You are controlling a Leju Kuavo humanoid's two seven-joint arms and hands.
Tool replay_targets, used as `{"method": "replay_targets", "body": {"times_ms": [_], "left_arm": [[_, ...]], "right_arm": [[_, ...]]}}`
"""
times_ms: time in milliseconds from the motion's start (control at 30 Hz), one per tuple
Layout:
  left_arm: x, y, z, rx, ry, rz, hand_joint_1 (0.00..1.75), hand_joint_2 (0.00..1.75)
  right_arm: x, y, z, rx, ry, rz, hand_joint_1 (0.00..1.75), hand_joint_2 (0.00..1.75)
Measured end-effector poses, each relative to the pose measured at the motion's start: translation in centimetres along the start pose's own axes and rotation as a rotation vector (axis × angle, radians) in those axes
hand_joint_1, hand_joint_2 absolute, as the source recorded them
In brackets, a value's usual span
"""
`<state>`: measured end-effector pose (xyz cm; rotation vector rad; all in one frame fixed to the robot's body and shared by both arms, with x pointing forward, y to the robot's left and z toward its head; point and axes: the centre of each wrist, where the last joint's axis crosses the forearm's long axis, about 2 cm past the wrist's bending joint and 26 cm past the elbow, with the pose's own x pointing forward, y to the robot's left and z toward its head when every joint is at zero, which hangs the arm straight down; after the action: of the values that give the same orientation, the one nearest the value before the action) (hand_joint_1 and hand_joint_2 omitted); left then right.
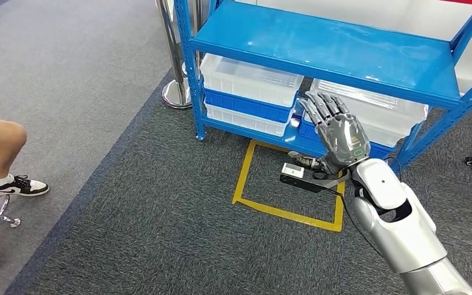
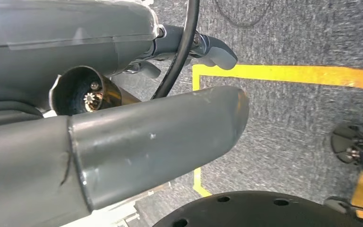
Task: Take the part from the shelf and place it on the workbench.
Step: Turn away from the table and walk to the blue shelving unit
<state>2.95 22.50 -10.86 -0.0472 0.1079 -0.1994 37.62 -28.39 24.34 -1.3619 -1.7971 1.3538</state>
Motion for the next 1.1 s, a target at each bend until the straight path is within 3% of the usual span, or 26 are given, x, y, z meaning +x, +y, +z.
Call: {"method": "replay_targets", "body": {"times_ms": [1100], "left_arm": [[-1.0, -0.3, -0.2, -0.012, 0.012, 0.032, 0.0, 0.0]], "right_arm": [[-0.6, 0.7, 0.2, 0.061, 0.022, -0.043, 0.0, 0.0]]}}
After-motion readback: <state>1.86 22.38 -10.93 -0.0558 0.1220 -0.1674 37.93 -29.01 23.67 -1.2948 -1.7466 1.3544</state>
